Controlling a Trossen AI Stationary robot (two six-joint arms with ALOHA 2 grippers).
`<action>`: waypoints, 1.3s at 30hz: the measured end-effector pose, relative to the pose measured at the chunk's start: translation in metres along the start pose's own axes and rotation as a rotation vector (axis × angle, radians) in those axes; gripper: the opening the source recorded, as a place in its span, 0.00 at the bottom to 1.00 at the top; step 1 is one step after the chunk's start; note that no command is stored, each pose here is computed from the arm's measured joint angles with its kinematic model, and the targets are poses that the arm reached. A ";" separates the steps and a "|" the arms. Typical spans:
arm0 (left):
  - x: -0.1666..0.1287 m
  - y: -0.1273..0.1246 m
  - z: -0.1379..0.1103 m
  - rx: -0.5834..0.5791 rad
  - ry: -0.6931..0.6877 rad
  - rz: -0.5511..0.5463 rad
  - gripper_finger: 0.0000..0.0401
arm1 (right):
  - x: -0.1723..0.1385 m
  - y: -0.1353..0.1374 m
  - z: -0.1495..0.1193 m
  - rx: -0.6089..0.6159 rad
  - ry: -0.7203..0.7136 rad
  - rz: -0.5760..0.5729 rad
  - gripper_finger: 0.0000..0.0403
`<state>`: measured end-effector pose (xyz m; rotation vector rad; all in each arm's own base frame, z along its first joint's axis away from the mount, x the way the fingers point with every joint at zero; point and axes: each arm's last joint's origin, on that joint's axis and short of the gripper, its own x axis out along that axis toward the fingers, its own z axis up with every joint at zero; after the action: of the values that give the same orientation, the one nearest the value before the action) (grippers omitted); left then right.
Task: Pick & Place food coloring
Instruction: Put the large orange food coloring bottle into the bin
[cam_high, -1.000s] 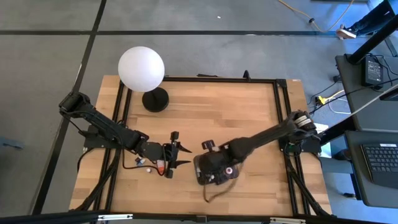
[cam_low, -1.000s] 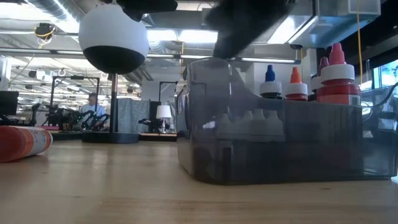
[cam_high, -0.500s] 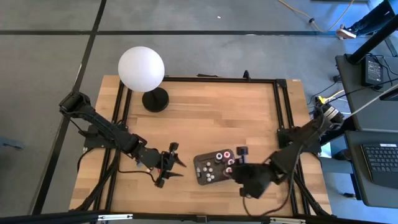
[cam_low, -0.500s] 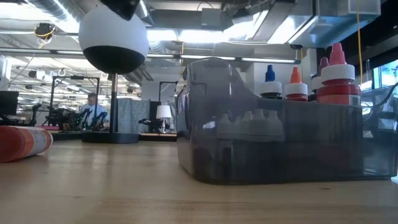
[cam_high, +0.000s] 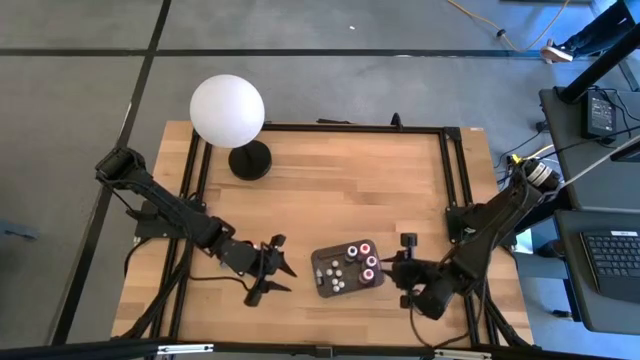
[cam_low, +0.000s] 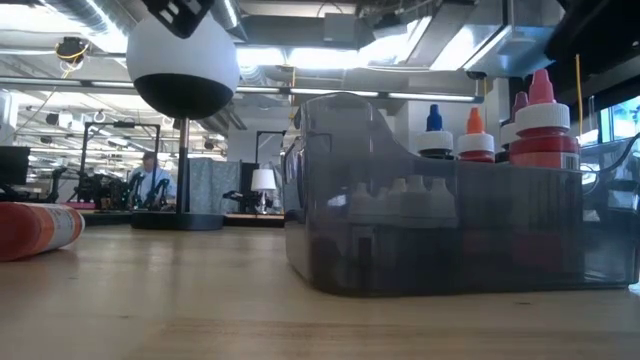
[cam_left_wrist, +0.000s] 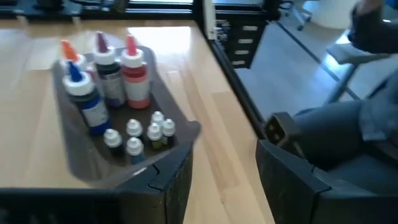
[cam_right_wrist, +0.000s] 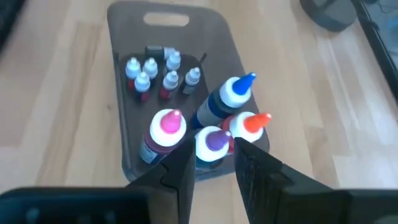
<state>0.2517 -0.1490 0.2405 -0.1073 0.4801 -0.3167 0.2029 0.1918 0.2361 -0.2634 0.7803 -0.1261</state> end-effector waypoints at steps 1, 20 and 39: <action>0.000 0.001 0.000 -0.001 -0.003 0.014 0.44 | -0.004 -0.002 -0.002 0.020 -0.014 0.008 0.28; 0.000 0.032 -0.016 -0.278 0.236 0.108 0.57 | -0.033 -0.031 0.016 0.026 -0.273 0.203 0.28; -0.032 0.072 -0.043 -1.196 0.518 0.791 0.57 | -0.021 -0.034 0.007 -0.024 -0.232 0.165 0.28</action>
<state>0.2244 -0.0719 0.2037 -0.9839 1.1280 0.7820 0.1927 0.1647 0.2652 -0.2312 0.5702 0.0689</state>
